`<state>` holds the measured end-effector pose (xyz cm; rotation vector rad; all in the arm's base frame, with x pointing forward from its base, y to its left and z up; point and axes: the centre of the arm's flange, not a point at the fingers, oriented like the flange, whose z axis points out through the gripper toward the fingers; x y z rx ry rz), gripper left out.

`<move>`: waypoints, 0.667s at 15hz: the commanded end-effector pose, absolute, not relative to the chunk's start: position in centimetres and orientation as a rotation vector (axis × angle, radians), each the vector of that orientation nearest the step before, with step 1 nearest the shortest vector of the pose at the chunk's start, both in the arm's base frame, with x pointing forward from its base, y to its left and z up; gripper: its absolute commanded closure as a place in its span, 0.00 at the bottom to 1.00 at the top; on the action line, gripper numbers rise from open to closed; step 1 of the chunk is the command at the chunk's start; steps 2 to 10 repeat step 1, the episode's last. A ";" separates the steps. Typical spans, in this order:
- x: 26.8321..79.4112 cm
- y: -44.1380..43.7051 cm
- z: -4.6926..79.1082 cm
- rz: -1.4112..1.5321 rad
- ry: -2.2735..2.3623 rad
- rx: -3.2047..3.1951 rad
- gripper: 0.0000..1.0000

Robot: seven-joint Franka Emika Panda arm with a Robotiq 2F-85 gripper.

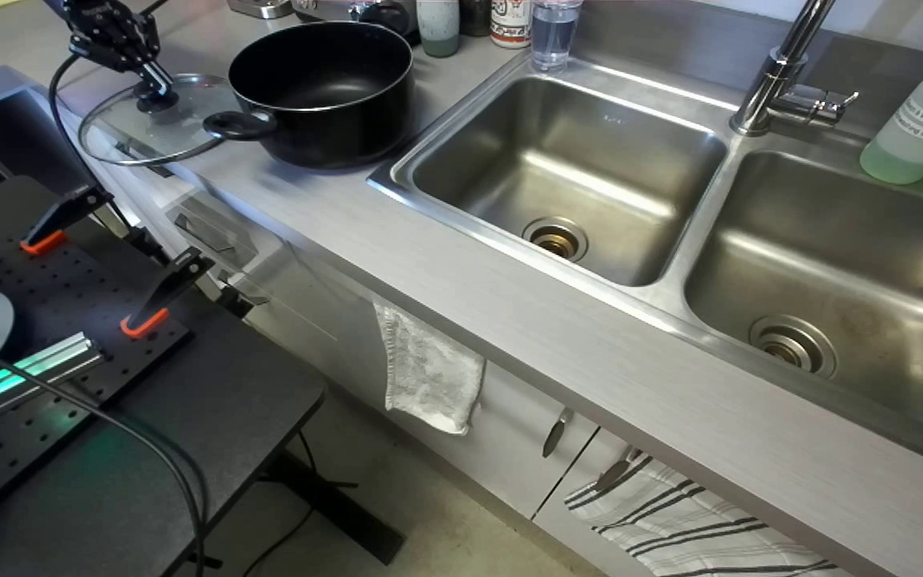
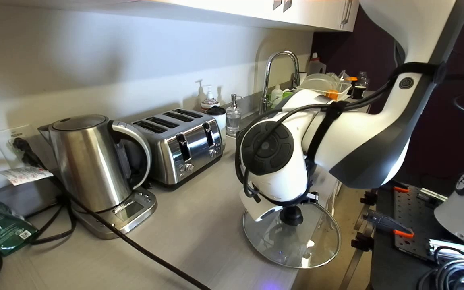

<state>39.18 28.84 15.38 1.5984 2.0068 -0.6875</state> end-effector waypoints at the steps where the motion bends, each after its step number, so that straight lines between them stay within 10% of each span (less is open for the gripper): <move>1: 39.0 29.3 15.3 -0.690 1.999 1.562 0.66; 10: 39.0 29.3 15.3 -0.690 1.999 1.562 0.66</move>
